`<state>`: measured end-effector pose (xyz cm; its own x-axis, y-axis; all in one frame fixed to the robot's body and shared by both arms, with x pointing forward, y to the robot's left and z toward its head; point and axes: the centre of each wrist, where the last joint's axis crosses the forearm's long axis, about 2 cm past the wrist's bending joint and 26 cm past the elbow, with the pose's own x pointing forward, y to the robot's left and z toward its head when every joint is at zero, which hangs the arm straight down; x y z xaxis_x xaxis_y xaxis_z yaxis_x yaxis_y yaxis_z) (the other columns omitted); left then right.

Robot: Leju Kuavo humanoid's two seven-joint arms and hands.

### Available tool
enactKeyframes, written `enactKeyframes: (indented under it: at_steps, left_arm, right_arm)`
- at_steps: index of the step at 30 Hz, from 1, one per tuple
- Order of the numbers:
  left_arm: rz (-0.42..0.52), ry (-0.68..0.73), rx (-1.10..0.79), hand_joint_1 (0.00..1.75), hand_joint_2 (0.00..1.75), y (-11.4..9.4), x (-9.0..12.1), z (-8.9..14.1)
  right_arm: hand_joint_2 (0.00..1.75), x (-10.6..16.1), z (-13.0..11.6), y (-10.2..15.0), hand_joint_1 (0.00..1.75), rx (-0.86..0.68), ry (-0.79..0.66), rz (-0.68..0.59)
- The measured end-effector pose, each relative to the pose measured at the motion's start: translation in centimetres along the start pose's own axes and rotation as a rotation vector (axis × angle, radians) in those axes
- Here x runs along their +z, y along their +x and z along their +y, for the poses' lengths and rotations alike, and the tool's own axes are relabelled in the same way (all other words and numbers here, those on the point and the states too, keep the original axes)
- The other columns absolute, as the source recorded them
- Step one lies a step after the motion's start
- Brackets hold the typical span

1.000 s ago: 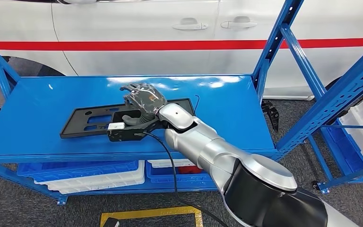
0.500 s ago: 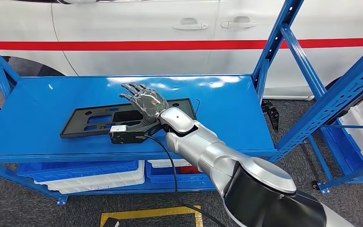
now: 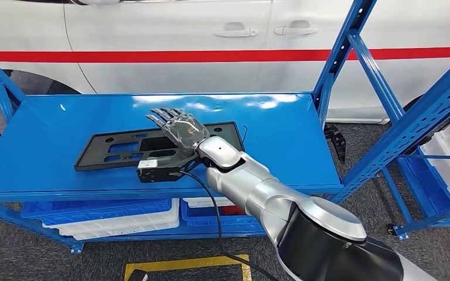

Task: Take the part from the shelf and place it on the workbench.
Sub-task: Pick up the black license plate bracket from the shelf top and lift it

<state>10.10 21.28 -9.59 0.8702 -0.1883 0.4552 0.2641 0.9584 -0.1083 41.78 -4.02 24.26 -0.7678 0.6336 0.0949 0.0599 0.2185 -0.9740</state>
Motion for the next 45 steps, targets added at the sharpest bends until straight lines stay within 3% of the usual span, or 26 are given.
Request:
enactKeyframes:
  at_steps: [10,33,45]
  left_arm:
    - [0.005,0.000,0.001,0.00,0.00,0.0,0.0,0.0]
    - [-0.014,-0.016,0.069,0.00,0.00,-0.4,0.1,-1.0]
    - [-0.019,-0.017,0.084,0.00,0.00,-0.9,0.2,-1.3]
  right_arm:
    - [1.75,0.4,0.9,0.3,0.00,0.037,0.044,0.001]
    - [1.75,3.8,6.2,1.7,0.00,0.020,0.031,0.048]
    - [1.75,4.2,6.9,2.2,0.00,0.027,0.038,0.078]
